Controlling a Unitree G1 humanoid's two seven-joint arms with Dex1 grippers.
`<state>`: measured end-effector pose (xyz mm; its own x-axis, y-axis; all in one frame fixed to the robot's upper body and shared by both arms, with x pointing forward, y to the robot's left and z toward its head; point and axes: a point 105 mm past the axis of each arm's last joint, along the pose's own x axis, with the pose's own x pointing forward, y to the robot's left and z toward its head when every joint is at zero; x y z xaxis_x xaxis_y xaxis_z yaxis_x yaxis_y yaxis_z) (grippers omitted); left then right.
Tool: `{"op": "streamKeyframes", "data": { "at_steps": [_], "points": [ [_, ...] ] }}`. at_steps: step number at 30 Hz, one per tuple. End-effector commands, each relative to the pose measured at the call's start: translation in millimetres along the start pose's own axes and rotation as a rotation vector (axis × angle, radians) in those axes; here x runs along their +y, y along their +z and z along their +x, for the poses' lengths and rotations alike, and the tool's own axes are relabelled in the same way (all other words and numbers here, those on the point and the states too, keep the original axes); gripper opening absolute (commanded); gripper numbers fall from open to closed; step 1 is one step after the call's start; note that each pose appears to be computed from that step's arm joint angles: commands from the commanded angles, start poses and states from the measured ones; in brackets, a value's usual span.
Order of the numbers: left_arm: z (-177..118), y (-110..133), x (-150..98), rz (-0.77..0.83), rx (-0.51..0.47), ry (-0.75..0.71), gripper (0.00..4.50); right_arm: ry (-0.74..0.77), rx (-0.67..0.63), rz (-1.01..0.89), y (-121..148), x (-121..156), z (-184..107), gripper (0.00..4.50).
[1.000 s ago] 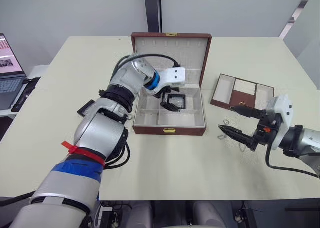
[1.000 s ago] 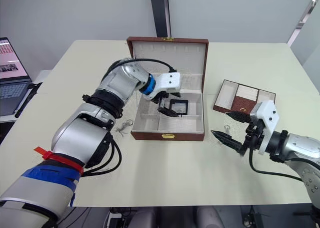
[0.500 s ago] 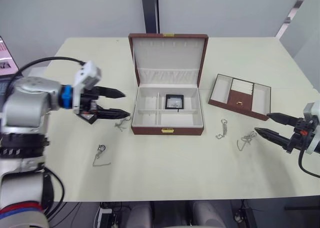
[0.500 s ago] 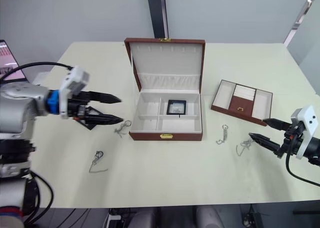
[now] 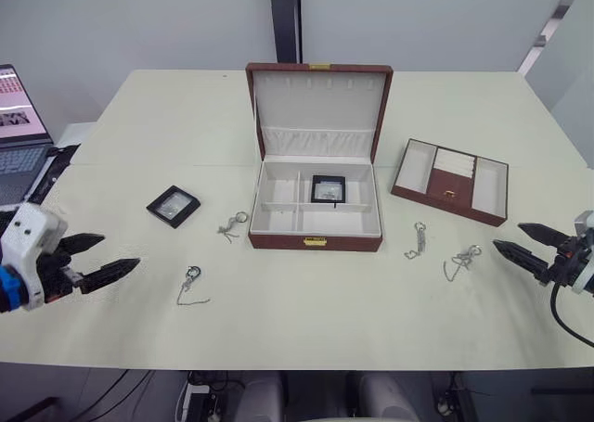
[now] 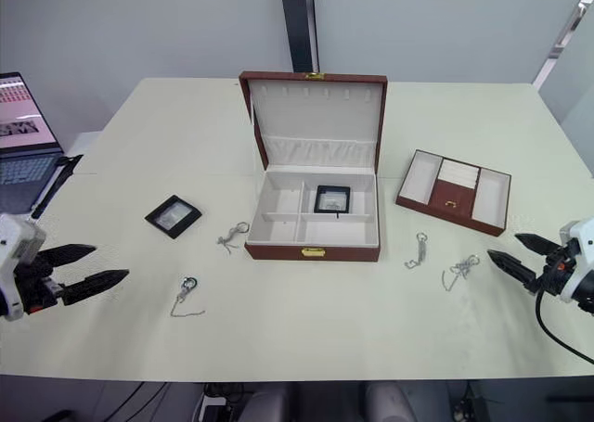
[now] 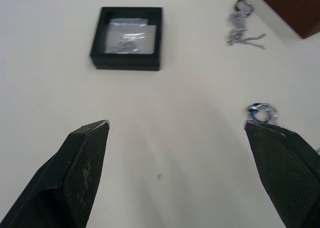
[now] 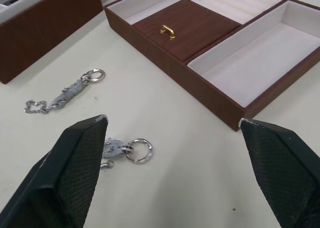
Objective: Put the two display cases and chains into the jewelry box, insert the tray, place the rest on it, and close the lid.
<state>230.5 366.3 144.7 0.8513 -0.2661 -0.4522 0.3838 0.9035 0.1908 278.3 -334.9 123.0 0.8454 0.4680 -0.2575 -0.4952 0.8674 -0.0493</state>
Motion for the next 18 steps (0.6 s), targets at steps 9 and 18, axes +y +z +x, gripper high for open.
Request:
{"op": "streamKeyframes", "data": {
  "at_steps": [9,18],
  "points": [
    [-21,-35,26,-0.029,0.010,0.227,4.49,-0.062,0.005,-0.016,-4,-13,-6,4.50],
    [-13,-22,28,-0.018,-0.011,0.209,4.49,-0.064,0.012,-0.027,-4,-15,-9,4.50]
  ]
}}
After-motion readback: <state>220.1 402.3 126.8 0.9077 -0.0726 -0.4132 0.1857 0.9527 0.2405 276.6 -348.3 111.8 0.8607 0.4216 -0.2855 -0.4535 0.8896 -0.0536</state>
